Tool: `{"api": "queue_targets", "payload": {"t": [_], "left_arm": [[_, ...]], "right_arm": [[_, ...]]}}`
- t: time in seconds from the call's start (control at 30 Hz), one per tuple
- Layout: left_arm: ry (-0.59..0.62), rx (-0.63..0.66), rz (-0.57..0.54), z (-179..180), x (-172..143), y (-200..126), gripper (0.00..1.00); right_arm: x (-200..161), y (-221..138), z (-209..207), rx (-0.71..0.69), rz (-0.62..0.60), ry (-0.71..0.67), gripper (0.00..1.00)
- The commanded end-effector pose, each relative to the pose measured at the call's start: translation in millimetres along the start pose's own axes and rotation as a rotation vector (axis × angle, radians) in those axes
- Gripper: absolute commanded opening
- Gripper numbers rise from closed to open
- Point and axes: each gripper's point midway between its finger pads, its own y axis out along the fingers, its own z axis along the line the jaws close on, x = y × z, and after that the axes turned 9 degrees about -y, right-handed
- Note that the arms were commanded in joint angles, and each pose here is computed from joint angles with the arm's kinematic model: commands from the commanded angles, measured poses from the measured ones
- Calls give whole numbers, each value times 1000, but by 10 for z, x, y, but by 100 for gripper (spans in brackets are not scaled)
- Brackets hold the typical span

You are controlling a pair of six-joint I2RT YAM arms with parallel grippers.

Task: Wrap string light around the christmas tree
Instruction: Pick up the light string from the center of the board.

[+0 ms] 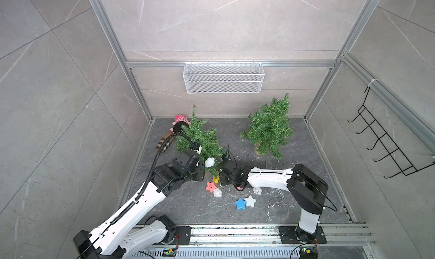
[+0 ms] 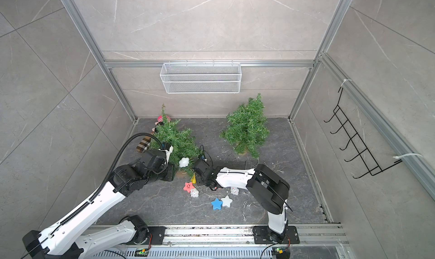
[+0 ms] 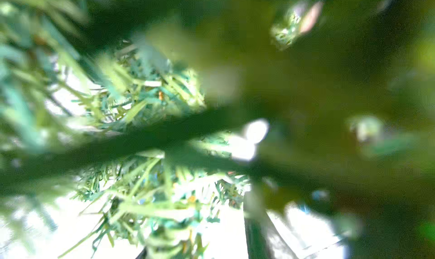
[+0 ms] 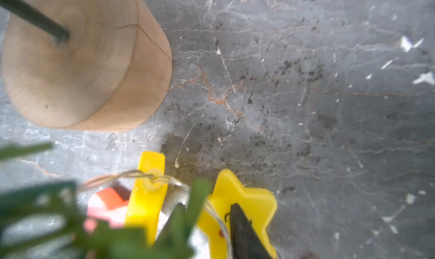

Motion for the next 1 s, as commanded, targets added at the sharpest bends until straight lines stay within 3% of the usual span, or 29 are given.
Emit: {"api": "queue_targets", "payload": {"t": [0.0,0.13,0.27,0.43,0.6,0.8,0.97], "left_arm": [[2,18,-38,55,56,-140,41],[-10,-20,-17,-8,20,-159,41],[0,-89,-18,-111,15,-288,41],[36,-167,-38,-224,49,-474,41],[153,-263,-27,-620,-69,-302,44],[243,-434,-91,-1238,-192,-66,49],[249,-489,-108,-1392,-222,78,48]], "right_arm": [[-95,7,-132,-57,13,-14,27],[-38,-153,-98,-24,0,-42,9],[2,-496,-36,41,-3,-81,1],[-27,-915,-256,13,8,-120,0],[136,-1287,-95,111,9,-167,0],[460,-1729,231,325,-94,-48,0],[631,-1811,325,390,-145,15,0]]}}
